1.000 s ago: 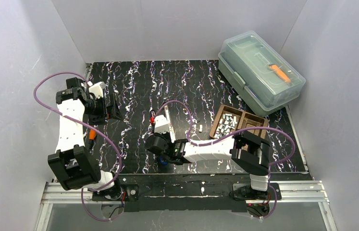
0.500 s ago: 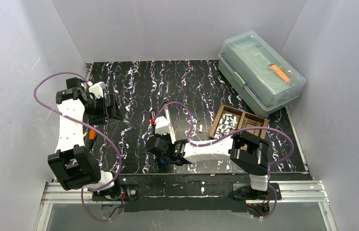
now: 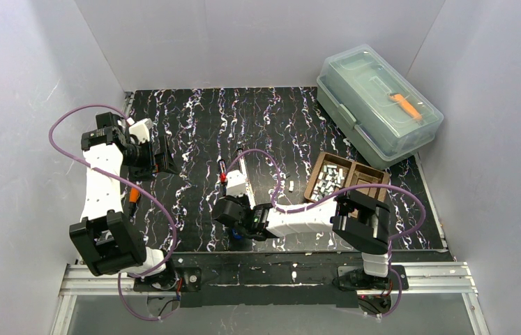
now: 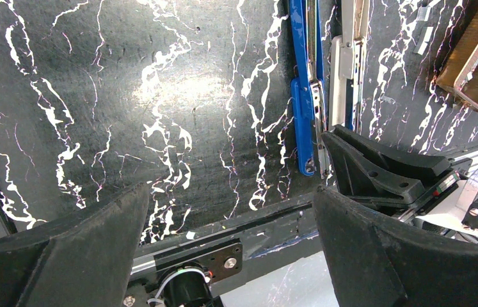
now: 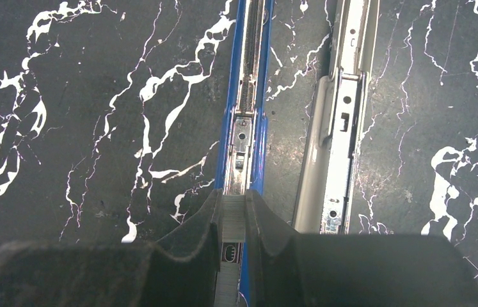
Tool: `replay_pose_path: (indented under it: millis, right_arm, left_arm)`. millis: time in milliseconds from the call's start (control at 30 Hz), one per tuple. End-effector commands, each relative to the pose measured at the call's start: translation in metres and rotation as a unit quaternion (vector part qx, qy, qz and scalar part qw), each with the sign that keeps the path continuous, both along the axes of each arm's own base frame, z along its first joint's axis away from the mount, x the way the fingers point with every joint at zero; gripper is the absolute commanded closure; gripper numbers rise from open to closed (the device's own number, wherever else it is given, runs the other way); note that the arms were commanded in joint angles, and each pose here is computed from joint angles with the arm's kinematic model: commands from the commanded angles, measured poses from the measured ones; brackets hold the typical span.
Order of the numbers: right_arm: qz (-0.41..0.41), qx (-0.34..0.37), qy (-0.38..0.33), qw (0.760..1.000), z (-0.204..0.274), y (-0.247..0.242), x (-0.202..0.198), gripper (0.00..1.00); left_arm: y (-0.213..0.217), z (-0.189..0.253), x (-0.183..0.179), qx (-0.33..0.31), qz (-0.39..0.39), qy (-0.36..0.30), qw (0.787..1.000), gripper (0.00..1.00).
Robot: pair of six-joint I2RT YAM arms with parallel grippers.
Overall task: Load the staples into the stapler
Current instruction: Install the staple into the stapler.
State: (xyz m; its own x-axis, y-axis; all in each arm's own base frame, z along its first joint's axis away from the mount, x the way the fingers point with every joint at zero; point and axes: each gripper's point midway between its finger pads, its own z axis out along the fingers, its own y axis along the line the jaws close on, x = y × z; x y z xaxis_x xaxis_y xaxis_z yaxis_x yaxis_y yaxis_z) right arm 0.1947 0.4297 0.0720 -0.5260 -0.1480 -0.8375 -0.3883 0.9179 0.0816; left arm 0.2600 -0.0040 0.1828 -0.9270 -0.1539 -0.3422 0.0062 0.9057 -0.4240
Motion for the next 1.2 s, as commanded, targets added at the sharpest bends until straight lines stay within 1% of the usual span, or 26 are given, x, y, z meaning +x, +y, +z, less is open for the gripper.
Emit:
replay_pose_path:
  millis: [0, 400, 1167]
  right_arm:
    - [-0.005, 0.01, -0.004, 1.0, 0.0014, 0.0034, 0.0, 0.99]
    - [0.004, 0.019, -0.01, 1.0, 0.011, 0.01, -0.0019, 0.99]
    - [0.004, 0.015, -0.007, 1.0, 0.0059, 0.0106, -0.0019, 0.99]
  left_arm:
    - [-0.0039, 0.0094, -0.007, -0.007, -0.001, -0.008, 1.0, 0.01]
    - [-0.0039, 0.0105, -0.0066, -0.007, -0.002, -0.01, 1.0, 0.01]
    - [-0.0034, 0.0123, -0.0048, -0.006, -0.002, -0.013, 1.0, 0.01]
